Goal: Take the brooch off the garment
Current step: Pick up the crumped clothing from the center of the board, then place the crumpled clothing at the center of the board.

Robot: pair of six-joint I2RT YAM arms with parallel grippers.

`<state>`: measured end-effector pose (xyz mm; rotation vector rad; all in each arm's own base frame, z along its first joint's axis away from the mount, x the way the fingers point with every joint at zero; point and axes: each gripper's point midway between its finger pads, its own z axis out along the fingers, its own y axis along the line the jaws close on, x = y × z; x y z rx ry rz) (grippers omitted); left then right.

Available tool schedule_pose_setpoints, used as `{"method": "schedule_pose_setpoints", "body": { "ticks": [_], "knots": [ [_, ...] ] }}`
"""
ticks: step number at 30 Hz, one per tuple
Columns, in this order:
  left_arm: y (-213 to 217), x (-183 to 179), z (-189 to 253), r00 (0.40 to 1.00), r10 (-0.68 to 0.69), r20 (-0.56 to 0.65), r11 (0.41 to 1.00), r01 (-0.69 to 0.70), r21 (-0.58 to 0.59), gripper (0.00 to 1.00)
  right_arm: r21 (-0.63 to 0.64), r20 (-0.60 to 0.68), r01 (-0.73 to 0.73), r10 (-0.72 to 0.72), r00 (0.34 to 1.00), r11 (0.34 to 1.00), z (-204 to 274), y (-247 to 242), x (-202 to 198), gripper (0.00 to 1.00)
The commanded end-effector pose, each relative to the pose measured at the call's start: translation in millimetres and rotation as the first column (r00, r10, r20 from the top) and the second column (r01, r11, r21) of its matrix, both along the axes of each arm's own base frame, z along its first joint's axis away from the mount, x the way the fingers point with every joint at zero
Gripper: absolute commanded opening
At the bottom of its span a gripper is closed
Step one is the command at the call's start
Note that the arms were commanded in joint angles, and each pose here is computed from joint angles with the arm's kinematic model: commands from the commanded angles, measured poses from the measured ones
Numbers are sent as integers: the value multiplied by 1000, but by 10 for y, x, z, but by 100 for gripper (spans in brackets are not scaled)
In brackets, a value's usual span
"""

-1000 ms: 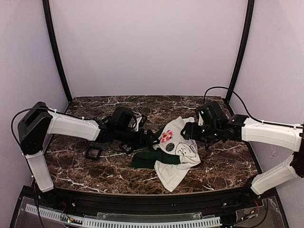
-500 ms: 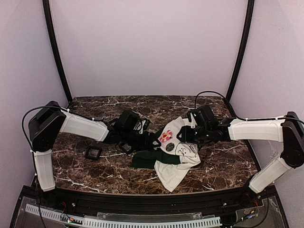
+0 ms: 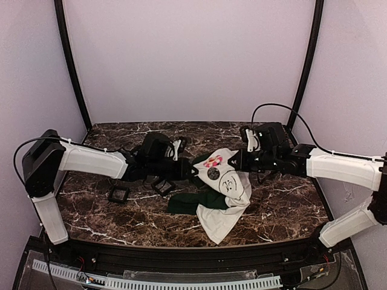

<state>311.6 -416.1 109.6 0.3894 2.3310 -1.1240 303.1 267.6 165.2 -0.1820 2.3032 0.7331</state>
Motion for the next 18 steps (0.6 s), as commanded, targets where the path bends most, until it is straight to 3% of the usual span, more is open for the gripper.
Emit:
{"method": "schedule_pose_setpoints", "body": {
  "ticks": [1,4,8,13,18],
  "knots": [
    [107,42,975,963,17,270,994,13,-109,1,61,139,-99,90,986,993,715,153,-133,0],
    [309,-146,1337,943,8,334,992,35,-121,1,87,155,-115,101,983,990,928,154,-292,0],
    [624,-494,1391,950,-37,311,995,65,-78,1,136,76,-134,124,989,982,773,205,-501,0],
    [932,-1003,830,987,-131,95,991,128,40,1,194,-72,-164,180,981,967,145,523,-751,0],
    [1332,-1226,269,998,-51,-34,984,56,167,2,111,-163,-98,116,980,989,-451,661,-752,0]
  ]
}}
